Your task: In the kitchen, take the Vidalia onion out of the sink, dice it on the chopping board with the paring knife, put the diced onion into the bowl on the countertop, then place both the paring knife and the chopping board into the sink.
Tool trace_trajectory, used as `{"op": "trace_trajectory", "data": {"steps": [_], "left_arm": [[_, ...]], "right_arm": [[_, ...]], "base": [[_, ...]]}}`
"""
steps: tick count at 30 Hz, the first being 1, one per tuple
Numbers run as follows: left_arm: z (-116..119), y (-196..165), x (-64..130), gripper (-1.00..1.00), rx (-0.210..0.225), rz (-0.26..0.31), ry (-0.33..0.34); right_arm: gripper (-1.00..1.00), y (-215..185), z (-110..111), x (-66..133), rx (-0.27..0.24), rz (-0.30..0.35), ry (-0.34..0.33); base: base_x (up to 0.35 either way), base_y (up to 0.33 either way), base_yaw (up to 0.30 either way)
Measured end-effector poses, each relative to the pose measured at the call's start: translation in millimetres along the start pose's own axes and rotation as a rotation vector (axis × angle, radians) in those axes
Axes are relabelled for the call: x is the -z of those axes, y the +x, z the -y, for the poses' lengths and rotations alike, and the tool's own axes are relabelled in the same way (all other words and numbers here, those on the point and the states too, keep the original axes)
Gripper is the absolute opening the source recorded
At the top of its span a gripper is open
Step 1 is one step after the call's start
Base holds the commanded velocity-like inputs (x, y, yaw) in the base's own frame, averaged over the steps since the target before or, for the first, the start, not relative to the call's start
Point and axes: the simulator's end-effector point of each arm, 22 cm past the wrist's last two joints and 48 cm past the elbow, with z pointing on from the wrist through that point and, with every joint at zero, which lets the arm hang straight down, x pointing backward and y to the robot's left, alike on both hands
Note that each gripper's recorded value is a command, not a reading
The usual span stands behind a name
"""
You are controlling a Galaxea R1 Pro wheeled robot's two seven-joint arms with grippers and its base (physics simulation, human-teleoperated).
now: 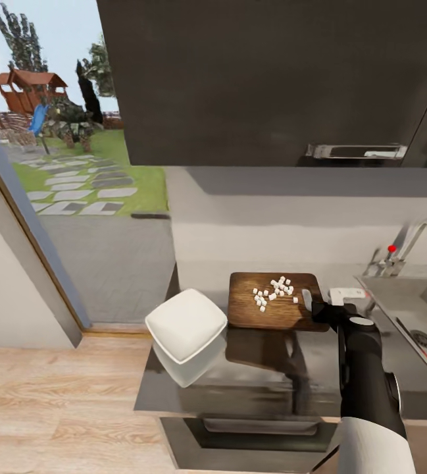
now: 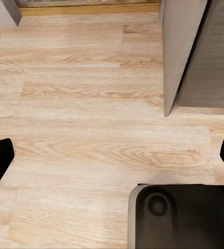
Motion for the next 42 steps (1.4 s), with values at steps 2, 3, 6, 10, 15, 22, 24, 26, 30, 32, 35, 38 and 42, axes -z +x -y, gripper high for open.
{"op": "trace_trajectory", "data": {"steps": [2,3,6,10,15,22,24,26,30,32,35,38,42], "left_arm": [[0,-1,-0.6,1.0,0.001,0.004,0.0],[0,-1,-0.8,1.0,0.001,0.005,0.0],[0,-2,-1.6,1.0,0.001,0.009,0.0],[0,-3,-2.7,1.0,0.002,0.016,-0.001],[1,-5,-3.9,1.0,0.003,0.023,-0.001],[1,-7,-6.0,1.0,0.005,0.035,-0.001],[1,-8,-6.6,1.0,0.005,0.037,-0.001],[1,-8,-6.7,1.0,0.005,0.038,-0.001],[1,-9,-7.1,1.0,0.005,0.041,-0.001],[1,-9,-7.1,1.0,0.005,0.041,-0.001],[1,-8,-6.9,1.0,0.005,0.04,-0.001],[1,-8,-6.7,1.0,0.005,0.04,-0.001],[1,-8,-6.6,1.0,0.005,0.039,-0.001]], "right_arm": [[-1.0,-1,0,1.1,0.0,0.003,0.0],[-1.0,-2,0,1.6,-0.001,0.004,0.0],[-1.0,-5,1,3.3,-0.002,0.01,0.0],[-1.0,-8,2,5.4,-0.003,0.015,0.001],[-1.0,-12,2,8.2,-0.005,0.023,0.001],[-1.0,-17,3,12.4,-0.009,0.034,0.0],[-1.0,-21,-3,13.4,0.001,0.041,-0.01],[-1.0,-27,-14,14.9,0.025,0.052,-0.027],[-1.0,-33,-37,19.6,0.125,0.027,-0.033],[-1.0,-36,-38,21.7,0.141,0.028,-0.024],[-1.0,-43,-45,25.7,0.158,0.041,-0.032],[-1.0,-44,-46,28.0,0.172,0.034,-0.024],[-1.0,-44,-45,29.0,0.177,0.026,-0.017]], "base": [[0.0,0.268,0.0],[0.0,0.268,0.0],[0.0,0.269,0.0],[0.0,0.269,0.0],[0.0,0.274,0.0],[0.0,0.182,0.0],[0.0,0.01,0.0],[0.0,0.004,0.0],[0.0,0.0,0.0],[0.0,0.0,0.0],[0.0,0.0,0.0],[0.0,0.0,0.0],[0.0,0.0,0.0]]}}
